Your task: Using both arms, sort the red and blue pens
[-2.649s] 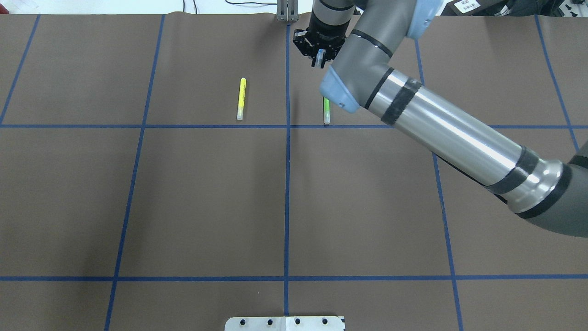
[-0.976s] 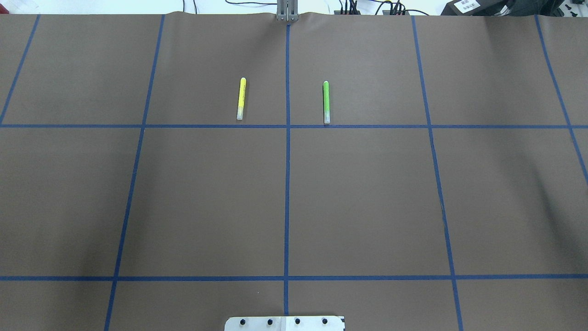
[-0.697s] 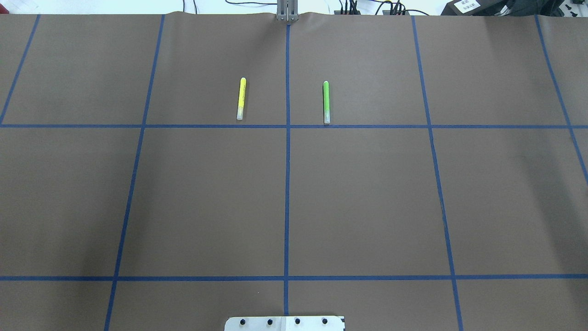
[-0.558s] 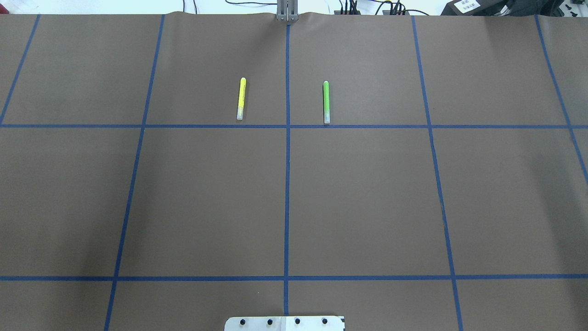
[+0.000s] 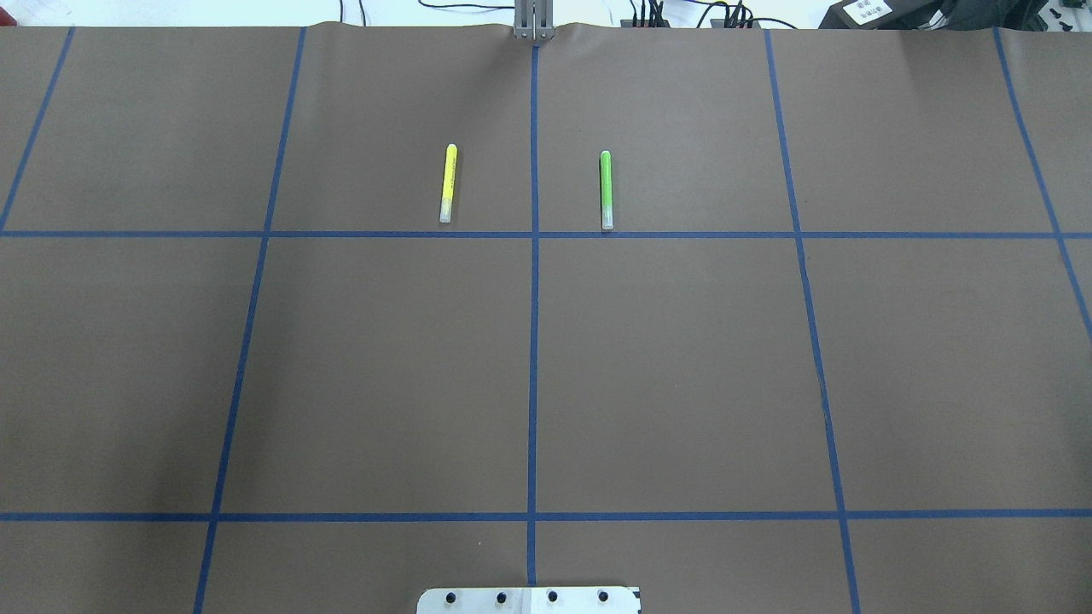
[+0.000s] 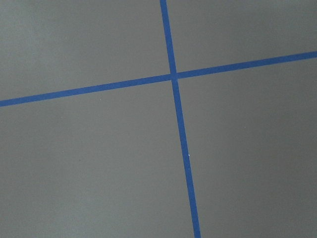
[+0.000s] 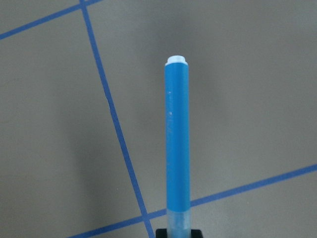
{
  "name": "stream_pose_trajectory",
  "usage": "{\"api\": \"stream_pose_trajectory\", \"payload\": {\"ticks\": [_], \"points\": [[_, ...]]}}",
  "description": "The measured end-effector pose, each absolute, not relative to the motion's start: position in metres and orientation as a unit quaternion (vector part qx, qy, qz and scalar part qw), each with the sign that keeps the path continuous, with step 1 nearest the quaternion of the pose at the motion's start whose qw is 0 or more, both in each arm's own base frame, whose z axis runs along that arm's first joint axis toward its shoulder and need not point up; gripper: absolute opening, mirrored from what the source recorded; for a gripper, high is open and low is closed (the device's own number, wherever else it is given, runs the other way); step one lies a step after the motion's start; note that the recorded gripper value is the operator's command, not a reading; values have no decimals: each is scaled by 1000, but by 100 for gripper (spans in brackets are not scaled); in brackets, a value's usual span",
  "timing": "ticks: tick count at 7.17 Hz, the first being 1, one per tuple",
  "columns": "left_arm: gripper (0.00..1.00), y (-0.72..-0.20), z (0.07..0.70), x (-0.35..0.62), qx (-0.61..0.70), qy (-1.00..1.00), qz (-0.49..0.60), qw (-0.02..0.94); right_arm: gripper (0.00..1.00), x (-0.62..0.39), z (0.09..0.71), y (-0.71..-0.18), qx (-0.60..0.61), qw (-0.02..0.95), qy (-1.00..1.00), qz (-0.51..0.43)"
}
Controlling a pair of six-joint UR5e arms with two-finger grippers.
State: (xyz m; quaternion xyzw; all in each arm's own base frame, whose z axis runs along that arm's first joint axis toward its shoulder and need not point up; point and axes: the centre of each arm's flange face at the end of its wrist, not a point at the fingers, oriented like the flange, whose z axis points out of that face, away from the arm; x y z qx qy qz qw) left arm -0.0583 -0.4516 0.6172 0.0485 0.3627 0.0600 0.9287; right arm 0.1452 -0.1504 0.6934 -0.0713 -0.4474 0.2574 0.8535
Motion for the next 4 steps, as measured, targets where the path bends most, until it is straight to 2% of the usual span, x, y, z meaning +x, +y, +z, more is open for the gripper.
{"api": "stream_pose_trajectory", "payload": {"ticks": [2, 4], "points": [[100, -451, 617, -58, 53, 364, 62, 928, 0, 137, 697, -86, -134, 787, -491, 348], [100, -451, 616, -58, 56, 365, 64, 927, 0, 127, 688, -49, -196, 718, -529, 408]]}}
